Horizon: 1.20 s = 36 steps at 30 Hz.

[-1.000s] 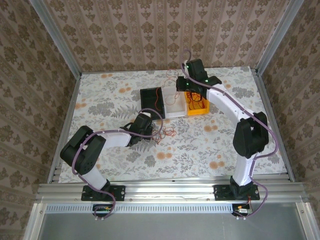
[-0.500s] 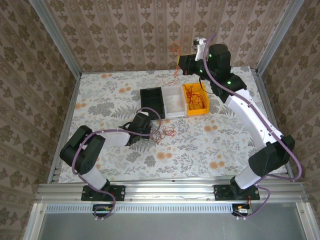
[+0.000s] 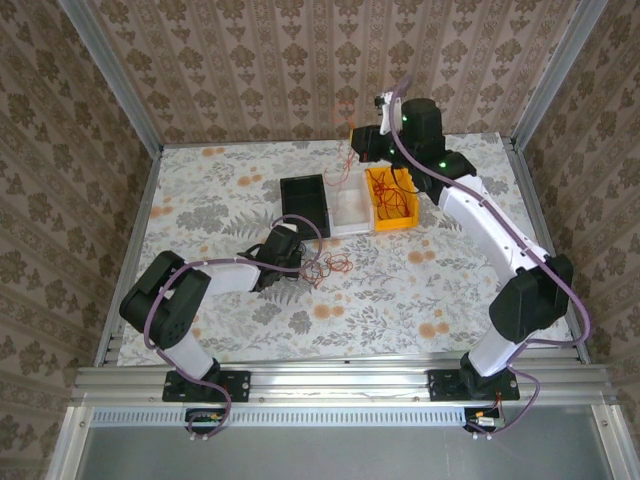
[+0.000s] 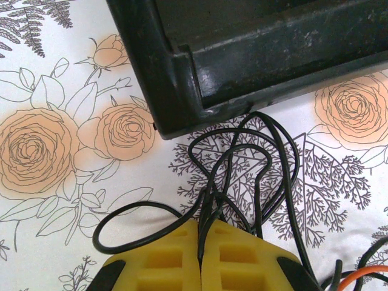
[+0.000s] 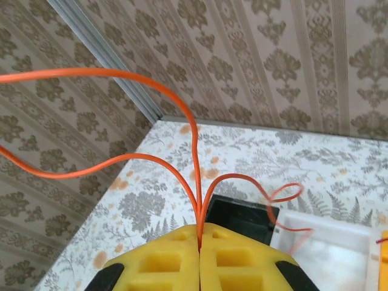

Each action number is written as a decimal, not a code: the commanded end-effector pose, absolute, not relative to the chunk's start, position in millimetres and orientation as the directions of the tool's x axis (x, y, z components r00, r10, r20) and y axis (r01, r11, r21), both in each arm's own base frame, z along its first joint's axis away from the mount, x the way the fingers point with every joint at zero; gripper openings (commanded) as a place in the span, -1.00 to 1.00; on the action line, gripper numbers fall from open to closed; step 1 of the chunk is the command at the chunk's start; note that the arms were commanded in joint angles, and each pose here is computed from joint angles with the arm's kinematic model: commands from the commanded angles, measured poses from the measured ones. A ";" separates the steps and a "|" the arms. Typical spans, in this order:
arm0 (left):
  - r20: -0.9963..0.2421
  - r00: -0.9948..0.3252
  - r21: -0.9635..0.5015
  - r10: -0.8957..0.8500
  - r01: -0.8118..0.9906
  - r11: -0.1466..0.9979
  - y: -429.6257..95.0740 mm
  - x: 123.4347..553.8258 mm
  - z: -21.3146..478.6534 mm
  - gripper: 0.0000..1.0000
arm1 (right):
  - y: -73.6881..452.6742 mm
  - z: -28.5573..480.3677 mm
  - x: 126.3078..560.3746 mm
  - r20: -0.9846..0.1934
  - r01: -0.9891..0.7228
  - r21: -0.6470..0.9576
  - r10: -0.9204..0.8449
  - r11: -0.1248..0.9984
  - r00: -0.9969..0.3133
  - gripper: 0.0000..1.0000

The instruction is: Untangle the cables

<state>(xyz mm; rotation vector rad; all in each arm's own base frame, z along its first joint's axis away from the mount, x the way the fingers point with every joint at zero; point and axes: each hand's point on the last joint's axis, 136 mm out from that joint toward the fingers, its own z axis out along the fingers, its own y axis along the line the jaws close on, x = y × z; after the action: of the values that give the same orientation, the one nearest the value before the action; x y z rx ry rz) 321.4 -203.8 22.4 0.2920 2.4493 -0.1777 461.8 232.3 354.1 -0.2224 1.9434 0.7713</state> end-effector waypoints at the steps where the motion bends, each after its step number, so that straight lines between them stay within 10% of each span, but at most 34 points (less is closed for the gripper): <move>1: -0.620 -0.769 -0.048 0.159 0.239 0.970 -202.1 321.5 22.3 -1.00 | 229.5 323.8 466.9 -0.835 -0.425 0.404 0.137 0.810 -0.532 -0.88; 18: -0.616 -0.770 -0.045 0.166 0.245 0.969 -203.6 321.0 21.8 -1.00 | 208.9 159.1 503.8 -0.626 -0.157 0.290 0.062 0.944 -0.778 -0.87; 36: -0.618 -0.764 -0.033 0.184 0.259 0.965 -206.8 321.1 24.7 -1.00 | 189.5 123.1 529.7 -0.660 0.002 -0.016 -0.009 1.000 -0.751 -0.84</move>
<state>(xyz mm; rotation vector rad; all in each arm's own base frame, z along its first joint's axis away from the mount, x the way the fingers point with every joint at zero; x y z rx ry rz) 319.9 -205.4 22.8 0.3017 2.4545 -0.1713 527.5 194.1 124.2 0.0166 2.4444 0.1291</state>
